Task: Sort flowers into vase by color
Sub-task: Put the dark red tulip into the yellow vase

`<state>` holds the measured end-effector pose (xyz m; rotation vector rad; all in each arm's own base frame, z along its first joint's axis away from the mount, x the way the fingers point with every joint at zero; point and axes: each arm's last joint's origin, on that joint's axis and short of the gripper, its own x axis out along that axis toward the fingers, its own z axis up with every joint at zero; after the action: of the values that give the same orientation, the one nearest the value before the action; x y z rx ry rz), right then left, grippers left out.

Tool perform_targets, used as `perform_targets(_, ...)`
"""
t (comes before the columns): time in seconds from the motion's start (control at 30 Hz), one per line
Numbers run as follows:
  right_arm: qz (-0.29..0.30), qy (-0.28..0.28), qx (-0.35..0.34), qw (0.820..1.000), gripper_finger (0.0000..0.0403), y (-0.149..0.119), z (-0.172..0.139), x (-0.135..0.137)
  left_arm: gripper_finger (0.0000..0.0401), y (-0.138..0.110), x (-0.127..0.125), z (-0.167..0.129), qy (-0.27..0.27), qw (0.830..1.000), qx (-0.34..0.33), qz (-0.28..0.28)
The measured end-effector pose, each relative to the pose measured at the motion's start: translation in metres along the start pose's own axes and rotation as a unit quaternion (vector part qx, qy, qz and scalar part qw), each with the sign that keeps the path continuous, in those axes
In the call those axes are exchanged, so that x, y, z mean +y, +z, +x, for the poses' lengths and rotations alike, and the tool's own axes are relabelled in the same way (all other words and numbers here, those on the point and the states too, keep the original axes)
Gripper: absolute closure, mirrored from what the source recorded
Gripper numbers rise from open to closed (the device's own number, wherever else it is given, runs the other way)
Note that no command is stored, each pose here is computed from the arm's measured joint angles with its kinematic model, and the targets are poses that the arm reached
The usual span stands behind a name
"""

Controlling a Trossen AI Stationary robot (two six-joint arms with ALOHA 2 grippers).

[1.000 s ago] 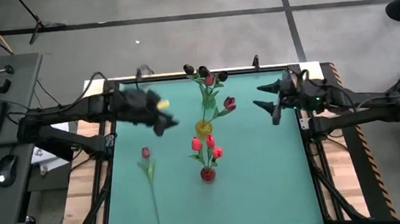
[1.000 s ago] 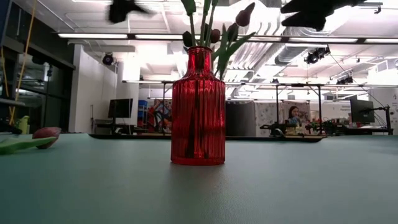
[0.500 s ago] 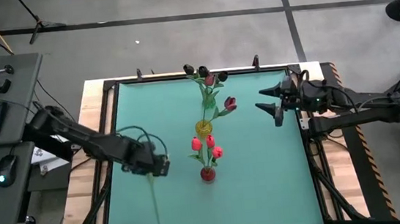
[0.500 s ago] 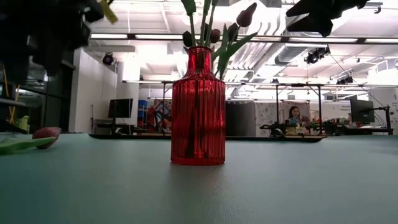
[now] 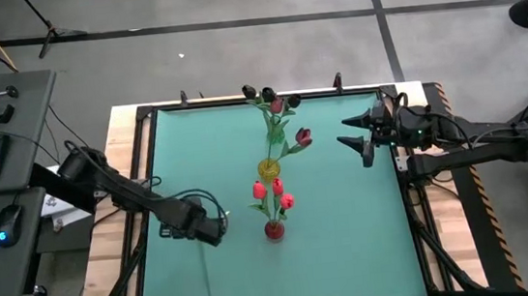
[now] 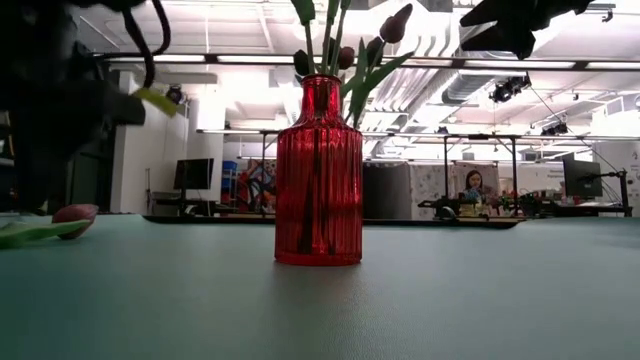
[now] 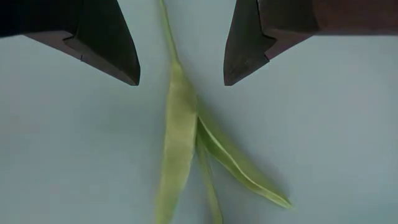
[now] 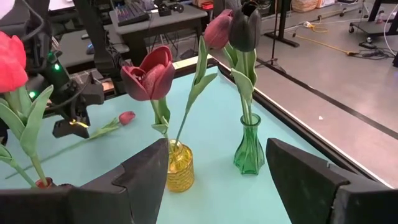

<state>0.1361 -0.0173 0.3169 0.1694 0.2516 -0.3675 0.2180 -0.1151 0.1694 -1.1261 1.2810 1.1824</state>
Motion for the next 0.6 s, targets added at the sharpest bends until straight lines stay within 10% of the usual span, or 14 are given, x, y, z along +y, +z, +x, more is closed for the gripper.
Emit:
perform_targets(0.4, 0.011, -0.005, 0.023, 1.0, 0.0144, -0.005, 0.0, -0.001, 0.0206, 0.007, -0.015, 0.031, 0.05, 0.999, -0.01, 0.002)
perform_targets(0.6, 0.021, -0.003, 0.039, 0.999, 0.0144, -0.008, 0.0, -0.001, 0.0363, 0.006, -0.019, 0.029, 0.027, 0.999, -0.006, 0.016)
